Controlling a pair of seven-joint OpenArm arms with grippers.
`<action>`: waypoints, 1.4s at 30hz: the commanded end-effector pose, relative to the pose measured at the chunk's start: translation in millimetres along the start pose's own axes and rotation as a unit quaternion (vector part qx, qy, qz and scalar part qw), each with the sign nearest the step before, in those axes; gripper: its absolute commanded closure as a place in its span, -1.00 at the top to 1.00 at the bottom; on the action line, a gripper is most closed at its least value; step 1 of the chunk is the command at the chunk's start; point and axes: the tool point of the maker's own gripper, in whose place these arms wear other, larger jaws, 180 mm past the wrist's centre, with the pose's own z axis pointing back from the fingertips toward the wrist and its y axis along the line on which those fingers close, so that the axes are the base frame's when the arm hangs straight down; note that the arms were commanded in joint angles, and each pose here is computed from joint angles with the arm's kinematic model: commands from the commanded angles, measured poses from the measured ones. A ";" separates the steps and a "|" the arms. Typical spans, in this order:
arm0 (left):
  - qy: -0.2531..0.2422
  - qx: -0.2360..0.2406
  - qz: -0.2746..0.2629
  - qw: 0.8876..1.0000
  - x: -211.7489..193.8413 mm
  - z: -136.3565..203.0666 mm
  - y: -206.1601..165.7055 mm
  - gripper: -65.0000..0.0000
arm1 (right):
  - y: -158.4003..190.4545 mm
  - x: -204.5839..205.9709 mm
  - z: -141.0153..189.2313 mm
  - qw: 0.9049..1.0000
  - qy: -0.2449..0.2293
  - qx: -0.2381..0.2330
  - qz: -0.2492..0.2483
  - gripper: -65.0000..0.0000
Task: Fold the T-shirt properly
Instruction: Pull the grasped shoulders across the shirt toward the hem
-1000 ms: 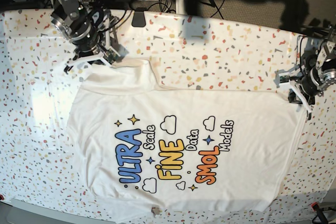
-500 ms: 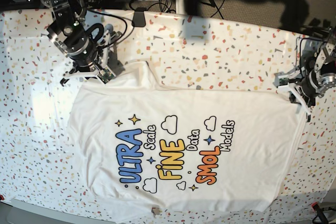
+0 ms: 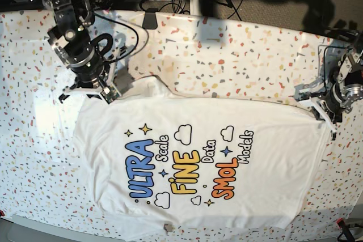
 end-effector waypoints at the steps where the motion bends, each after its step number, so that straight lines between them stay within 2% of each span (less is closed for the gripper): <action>1: 0.020 0.031 0.004 0.999 -16.3 3.8 26.7 -1.00 | -14.1 17.0 1.0 0.999 -0.028 -0.016 -0.005 -1.00; 3: 0.029 0.037 0.030 0.998 -19.8 3.4 34.8 -1.00 | -17.0 27.2 -1.3 0.999 -0.042 -0.016 -0.019 -1.00; 7: 0.012 0.043 0.079 0.996 -16.0 3.2 45.3 -1.00 | -24.9 47.3 -6.6 0.997 -0.065 -0.028 -0.031 -1.00; 12: -0.004 0.042 0.095 0.995 -2.3 -0.8 45.7 -1.00 | -42.7 62.8 -20.4 0.995 -0.078 -0.042 -0.042 -1.00; 19: -0.004 0.027 0.127 0.991 23.2 -20.9 35.0 -1.00 | -76.2 63.9 -48.5 0.995 -0.064 -0.065 -0.049 -1.00; 27: 0.017 0.041 0.160 0.986 14.8 -43.7 71.9 -1.00 | -112.8 66.0 -83.0 0.993 -0.043 -0.081 -0.070 -1.00; 34: 0.016 0.047 0.188 0.981 3.8 -58.5 99.0 -1.00 | -120.7 100.3 -102.6 0.992 -0.062 -0.071 -0.087 -1.00; 37: 0.002 0.039 0.204 0.978 6.2 -65.0 98.2 -1.00 | -119.6 107.2 -113.1 0.991 -0.059 -0.065 -0.100 -1.00; 42: -0.008 0.019 0.229 0.973 6.7 -75.3 88.3 -1.00 | -116.9 118.2 -128.5 0.992 -0.048 -0.067 -0.090 -1.00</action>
